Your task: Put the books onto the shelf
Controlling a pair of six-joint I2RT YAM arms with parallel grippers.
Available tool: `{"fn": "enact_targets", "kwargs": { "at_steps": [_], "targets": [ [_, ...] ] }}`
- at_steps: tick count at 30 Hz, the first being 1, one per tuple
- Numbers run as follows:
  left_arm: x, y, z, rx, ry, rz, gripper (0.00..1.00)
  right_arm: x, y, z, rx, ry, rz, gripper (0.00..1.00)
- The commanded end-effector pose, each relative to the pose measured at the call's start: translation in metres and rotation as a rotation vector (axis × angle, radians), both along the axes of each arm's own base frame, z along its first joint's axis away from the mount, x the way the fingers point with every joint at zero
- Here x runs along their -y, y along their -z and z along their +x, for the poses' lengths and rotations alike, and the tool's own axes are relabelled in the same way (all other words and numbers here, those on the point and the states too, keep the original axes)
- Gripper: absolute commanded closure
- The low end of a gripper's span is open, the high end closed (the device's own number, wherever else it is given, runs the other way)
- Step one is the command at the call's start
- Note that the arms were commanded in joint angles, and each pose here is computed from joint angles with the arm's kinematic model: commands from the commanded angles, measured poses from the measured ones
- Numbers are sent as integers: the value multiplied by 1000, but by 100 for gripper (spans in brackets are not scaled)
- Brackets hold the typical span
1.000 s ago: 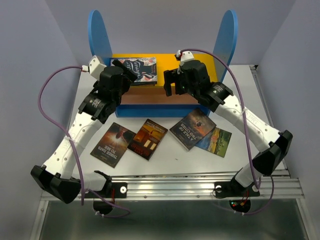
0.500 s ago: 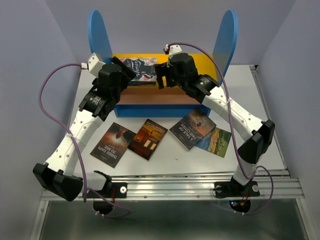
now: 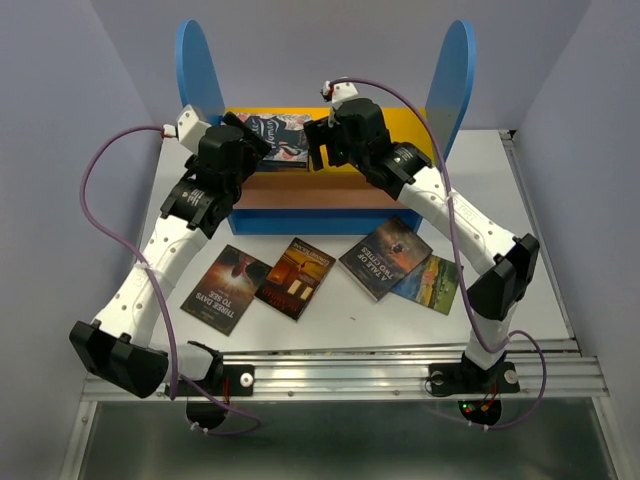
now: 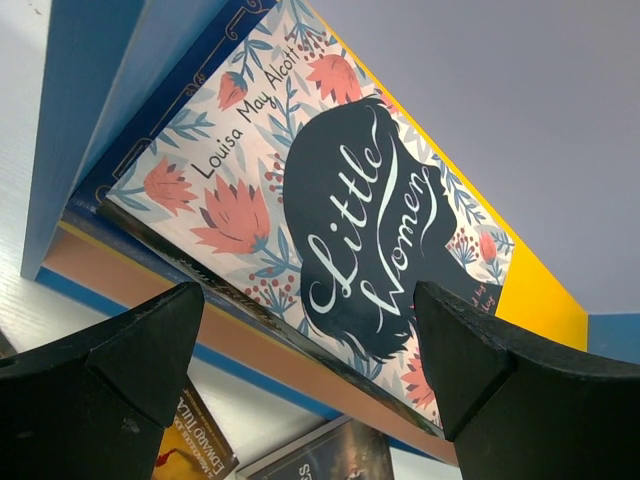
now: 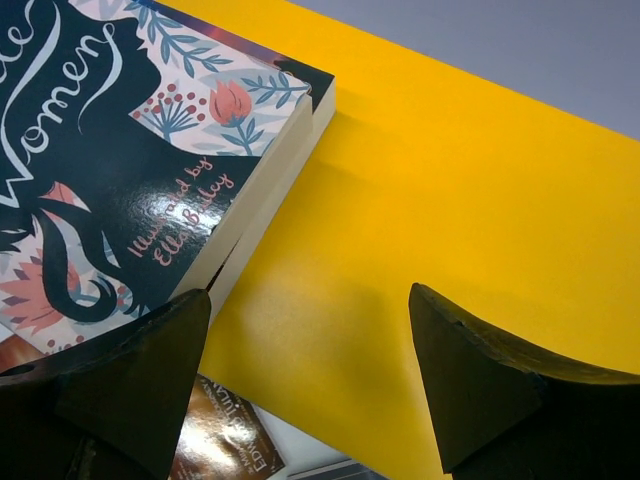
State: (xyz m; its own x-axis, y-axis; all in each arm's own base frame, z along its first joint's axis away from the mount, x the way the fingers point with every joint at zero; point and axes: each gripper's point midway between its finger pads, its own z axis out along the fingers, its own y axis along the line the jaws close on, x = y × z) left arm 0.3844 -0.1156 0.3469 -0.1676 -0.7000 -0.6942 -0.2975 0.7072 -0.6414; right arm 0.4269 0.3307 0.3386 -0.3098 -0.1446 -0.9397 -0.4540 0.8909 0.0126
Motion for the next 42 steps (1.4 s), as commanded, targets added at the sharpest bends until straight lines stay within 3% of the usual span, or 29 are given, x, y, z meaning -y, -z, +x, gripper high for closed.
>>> {"fn": "enact_targets", "kwargs": {
  "at_steps": [1,29,34,40,42],
  "targets": [
    [-6,-18,-5,58,-7,-17,2,-15,-25,6,71,-49,45,13],
    [-5,-20,-6,69,15,-19,2,-33,-37,3,95,-119,79,10],
    [3,-28,-11,84,85,-4,1,-1,-59,15,158,60,67,0],
    [15,-30,-32,89,226,51,1,62,-96,5,225,326,95,0],
    [19,-10,-43,46,281,75,1,74,-80,-7,183,355,108,0]
  ]
}}
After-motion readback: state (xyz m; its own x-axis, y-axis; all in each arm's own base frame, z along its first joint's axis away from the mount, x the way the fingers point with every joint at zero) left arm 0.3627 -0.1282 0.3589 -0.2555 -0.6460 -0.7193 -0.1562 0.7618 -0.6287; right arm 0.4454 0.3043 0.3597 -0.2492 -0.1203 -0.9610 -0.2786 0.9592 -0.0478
